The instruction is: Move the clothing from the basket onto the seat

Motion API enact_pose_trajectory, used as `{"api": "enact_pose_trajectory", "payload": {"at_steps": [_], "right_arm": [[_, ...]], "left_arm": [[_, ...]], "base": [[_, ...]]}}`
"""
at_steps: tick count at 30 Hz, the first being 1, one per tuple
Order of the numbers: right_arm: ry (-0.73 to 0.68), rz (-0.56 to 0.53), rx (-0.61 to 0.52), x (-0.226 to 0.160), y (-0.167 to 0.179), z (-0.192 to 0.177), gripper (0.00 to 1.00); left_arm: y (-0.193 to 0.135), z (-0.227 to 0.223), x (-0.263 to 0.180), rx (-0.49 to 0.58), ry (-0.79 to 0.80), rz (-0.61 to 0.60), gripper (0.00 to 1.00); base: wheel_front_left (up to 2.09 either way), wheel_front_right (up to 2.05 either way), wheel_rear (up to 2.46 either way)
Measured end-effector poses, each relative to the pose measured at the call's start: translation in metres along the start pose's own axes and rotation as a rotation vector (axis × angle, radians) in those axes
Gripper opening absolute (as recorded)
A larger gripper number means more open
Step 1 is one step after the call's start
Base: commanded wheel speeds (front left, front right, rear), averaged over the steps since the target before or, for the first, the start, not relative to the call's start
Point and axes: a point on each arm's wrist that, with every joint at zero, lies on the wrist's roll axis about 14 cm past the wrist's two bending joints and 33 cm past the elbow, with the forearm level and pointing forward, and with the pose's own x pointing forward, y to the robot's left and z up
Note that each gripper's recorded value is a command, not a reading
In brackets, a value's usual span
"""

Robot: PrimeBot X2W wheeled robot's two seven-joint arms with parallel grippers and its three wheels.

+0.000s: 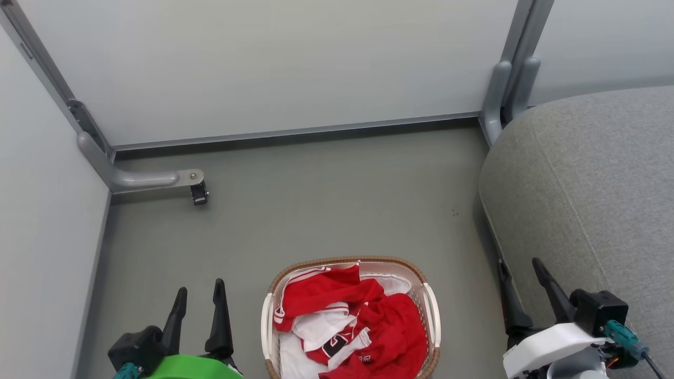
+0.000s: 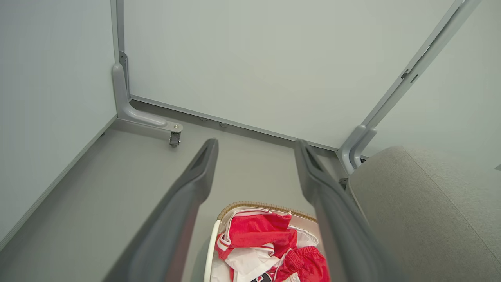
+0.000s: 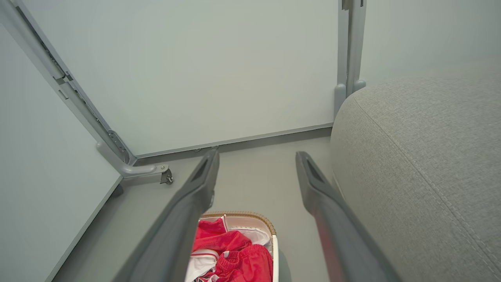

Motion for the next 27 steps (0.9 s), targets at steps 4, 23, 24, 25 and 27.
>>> {"api": "enact_pose_trajectory", "payload": {"at_steps": [4, 23, 24, 25, 27], "right_arm": [[0.007, 0.008, -0.031, -0.0013, 0.0013, -0.0025, 1.00], [0.007, 0.042, -0.133, -0.0029, 0.0072, -0.0057, 1.00], [0.007, 0.042, -0.133, -0.0028, 0.0072, -0.0058, 1.00], [0.008, 0.042, -0.133, -0.0028, 0.0071, -0.0059, 1.00], [0.008, 0.042, -0.133, -0.0027, 0.0070, -0.0060, 1.00]], "left_arm": [[-0.0012, -0.0038, -0.0009, 0.027, 0.008, -0.005, 1.00], [-0.0067, -0.0092, -0.0025, 0.109, 0.009, -0.028, 1.00], [-0.0066, -0.0094, -0.0025, 0.108, 0.010, -0.027, 1.00], [-0.0065, -0.0096, -0.0026, 0.108, 0.010, -0.027, 1.00], [-0.0062, -0.0099, -0.0027, 0.108, 0.012, -0.026, 1.00]], "base": [[0.00, 0.00, 0.00], [0.00, 0.00, 0.00], [0.00, 0.00, 0.00], [0.00, 0.00, 0.00], [0.00, 0.00, 0.00]]}}
